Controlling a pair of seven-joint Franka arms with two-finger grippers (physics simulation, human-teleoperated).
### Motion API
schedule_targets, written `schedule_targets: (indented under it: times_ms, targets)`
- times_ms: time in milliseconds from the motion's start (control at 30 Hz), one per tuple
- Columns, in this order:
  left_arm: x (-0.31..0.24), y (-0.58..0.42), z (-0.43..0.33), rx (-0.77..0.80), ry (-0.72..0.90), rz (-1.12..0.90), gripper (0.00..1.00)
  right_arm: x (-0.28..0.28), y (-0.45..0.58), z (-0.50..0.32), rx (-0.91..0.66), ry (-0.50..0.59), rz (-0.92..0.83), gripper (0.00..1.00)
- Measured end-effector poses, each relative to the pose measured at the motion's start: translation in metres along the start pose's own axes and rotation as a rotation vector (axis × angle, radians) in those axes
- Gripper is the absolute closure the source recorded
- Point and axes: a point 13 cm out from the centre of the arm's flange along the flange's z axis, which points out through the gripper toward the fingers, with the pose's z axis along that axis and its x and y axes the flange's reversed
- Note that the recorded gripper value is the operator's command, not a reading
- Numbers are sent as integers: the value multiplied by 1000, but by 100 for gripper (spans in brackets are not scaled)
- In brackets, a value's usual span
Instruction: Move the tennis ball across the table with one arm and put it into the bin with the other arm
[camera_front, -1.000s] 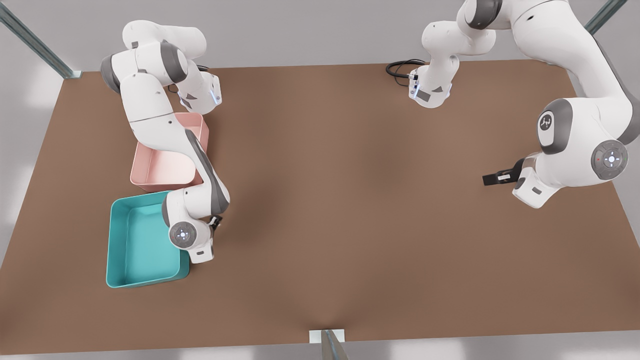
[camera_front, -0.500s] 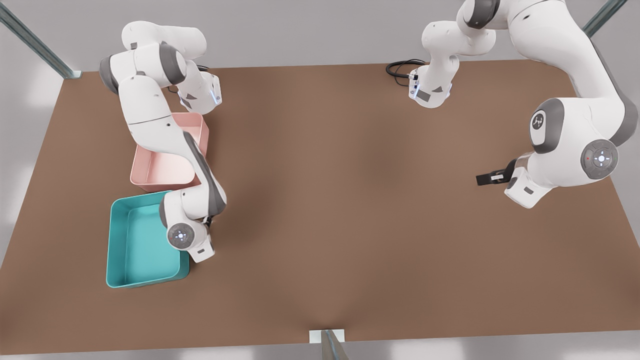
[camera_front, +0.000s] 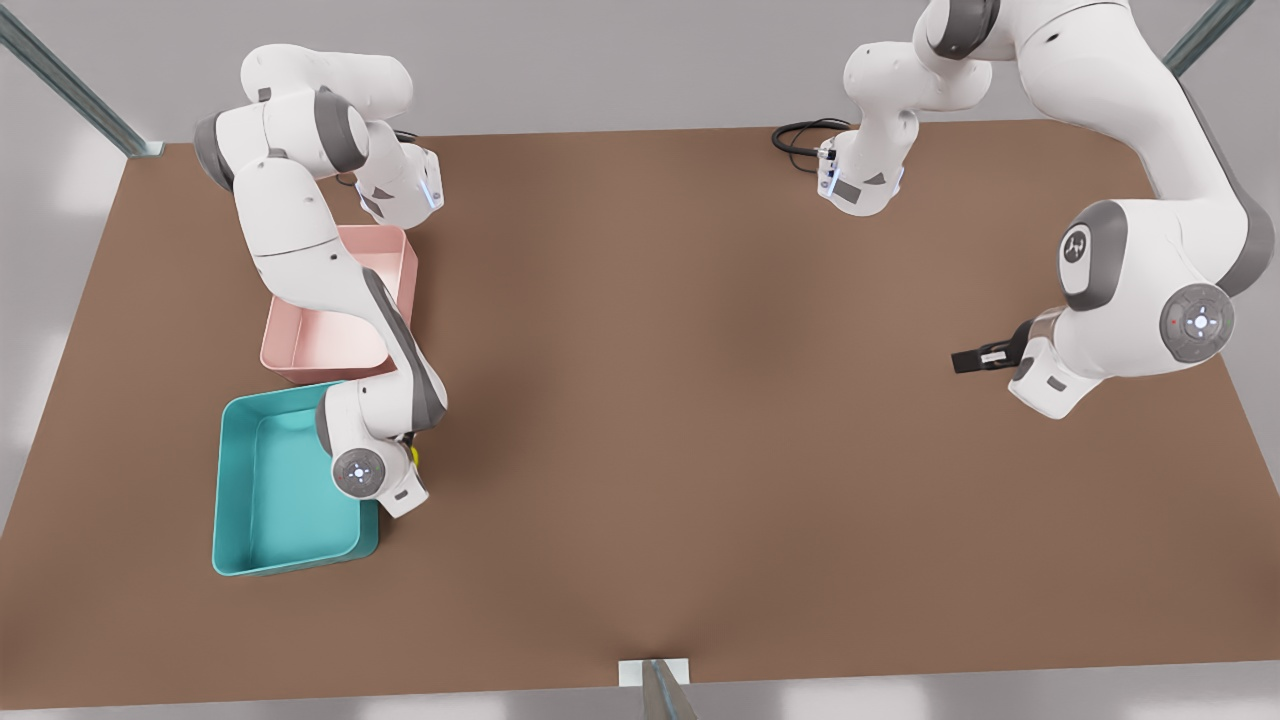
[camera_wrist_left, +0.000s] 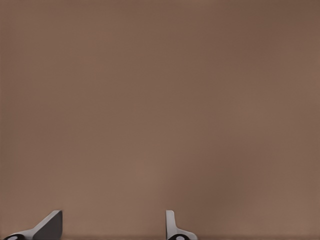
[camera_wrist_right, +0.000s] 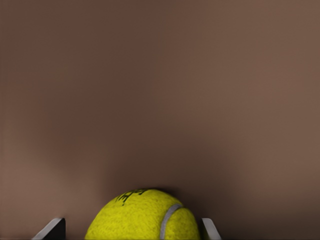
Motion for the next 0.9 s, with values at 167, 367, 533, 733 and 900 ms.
schedule_targets:
  times_ms: [167, 367, 533, 733, 900]
  targets:
    - [0, 0, 0, -1, 0, -2, 0, -2, 5, 11, -7, 3, -30, 0]
    - [0, 0, 0, -3, 1, -2, 0, 1, 18, 19, -10, 0, -53, 2]
    - [0, 0, 1, -4, 1, -3, 0, 0, 19, 14, 1, -9, -66, 54]
    - [0, 0, 1, -3, 1, -3, 0, -17, 7, -18, 51, -56, -77, 61]
    - [0, 0, 1, -4, 2, -4, 0, -27, 1, -84, 94, -165, -33, 65]
